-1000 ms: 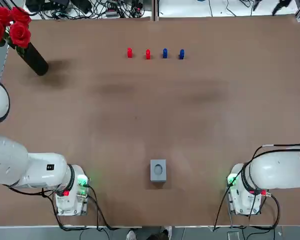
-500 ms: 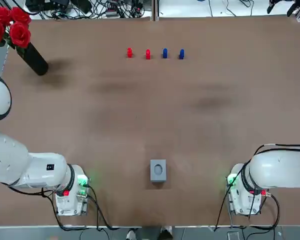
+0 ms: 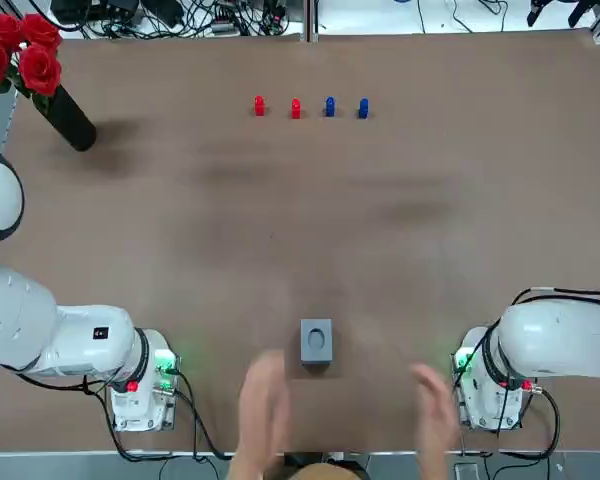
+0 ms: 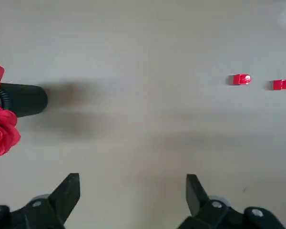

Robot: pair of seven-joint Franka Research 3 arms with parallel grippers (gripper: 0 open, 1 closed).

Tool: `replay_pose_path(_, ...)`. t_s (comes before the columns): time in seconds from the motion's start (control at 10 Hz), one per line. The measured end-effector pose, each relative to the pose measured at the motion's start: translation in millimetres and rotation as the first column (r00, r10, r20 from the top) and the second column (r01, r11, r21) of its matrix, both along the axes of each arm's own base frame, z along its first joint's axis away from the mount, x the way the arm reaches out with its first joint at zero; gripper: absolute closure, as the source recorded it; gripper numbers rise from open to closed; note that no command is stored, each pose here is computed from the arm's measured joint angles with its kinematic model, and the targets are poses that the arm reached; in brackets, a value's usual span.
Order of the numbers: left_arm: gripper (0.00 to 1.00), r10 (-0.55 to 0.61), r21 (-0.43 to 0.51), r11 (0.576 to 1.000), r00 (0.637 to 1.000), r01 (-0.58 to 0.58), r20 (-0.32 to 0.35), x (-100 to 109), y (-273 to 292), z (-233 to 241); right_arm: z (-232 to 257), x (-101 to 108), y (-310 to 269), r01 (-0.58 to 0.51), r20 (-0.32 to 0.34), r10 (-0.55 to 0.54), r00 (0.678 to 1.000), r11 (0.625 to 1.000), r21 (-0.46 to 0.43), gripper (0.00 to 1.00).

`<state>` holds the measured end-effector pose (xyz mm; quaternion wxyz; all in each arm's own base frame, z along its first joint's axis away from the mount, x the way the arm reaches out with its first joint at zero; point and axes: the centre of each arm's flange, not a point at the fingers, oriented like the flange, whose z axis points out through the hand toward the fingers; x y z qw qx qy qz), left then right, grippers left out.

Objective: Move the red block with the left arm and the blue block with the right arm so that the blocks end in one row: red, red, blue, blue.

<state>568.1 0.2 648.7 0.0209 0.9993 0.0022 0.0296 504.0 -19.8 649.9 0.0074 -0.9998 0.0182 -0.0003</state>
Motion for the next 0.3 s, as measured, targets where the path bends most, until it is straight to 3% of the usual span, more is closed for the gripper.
replay_pose_path(0.3,0.02,0.006,0.0,1.0,1.0,-0.006,-0.001,0.0,0.1,-0.1,13.3,-11.8,-16.4,-0.024,0.016,0.024,1.0,1.0,-0.002,0.0)
